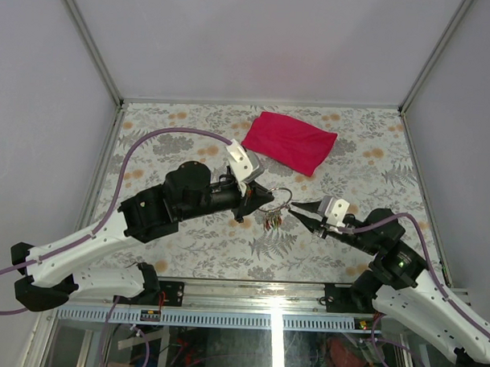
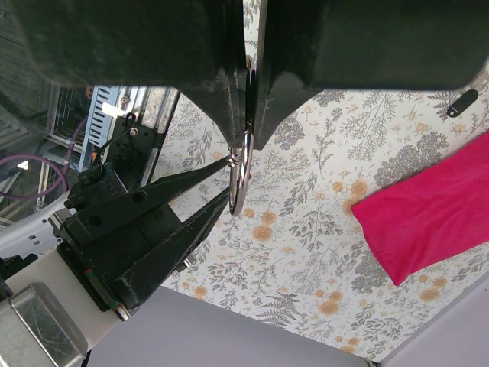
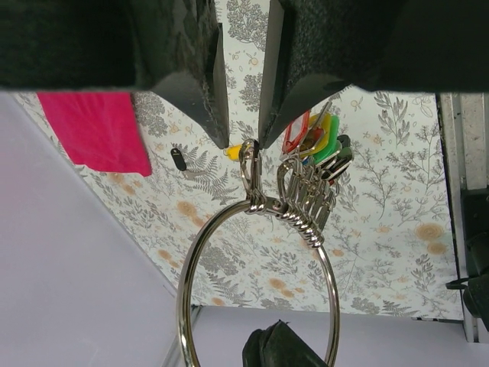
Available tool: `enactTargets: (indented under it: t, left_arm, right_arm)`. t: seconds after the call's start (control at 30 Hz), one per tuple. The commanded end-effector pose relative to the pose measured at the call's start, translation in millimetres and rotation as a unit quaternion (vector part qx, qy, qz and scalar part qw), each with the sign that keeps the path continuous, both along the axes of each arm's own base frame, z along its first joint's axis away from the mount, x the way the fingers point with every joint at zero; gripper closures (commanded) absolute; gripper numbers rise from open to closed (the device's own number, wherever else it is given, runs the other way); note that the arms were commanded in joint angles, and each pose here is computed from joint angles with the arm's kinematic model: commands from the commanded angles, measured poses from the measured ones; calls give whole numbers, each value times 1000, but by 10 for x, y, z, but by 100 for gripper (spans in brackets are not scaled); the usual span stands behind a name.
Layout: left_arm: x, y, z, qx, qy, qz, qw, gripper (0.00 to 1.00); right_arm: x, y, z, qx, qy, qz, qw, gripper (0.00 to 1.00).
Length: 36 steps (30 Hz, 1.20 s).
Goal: Put the keys on the keyring
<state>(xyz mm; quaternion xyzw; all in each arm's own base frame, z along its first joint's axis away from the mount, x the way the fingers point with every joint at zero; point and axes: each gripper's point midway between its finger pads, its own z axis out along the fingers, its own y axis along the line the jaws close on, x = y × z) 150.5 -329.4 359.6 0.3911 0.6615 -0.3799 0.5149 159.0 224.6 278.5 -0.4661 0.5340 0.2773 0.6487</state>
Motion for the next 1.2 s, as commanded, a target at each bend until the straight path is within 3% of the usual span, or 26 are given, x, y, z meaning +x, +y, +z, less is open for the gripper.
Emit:
enactTargets:
  t: [0.0, 1.17]
  left_arm:
    - [25, -13, 417, -62, -25, 6, 998, 100]
    - [37, -103, 408, -70, -20, -1, 997, 100]
  right_arm:
    - [32, -28, 239, 34, -27, -14, 999, 73]
    - [103, 28, 351, 75, -21, -22, 997, 72]
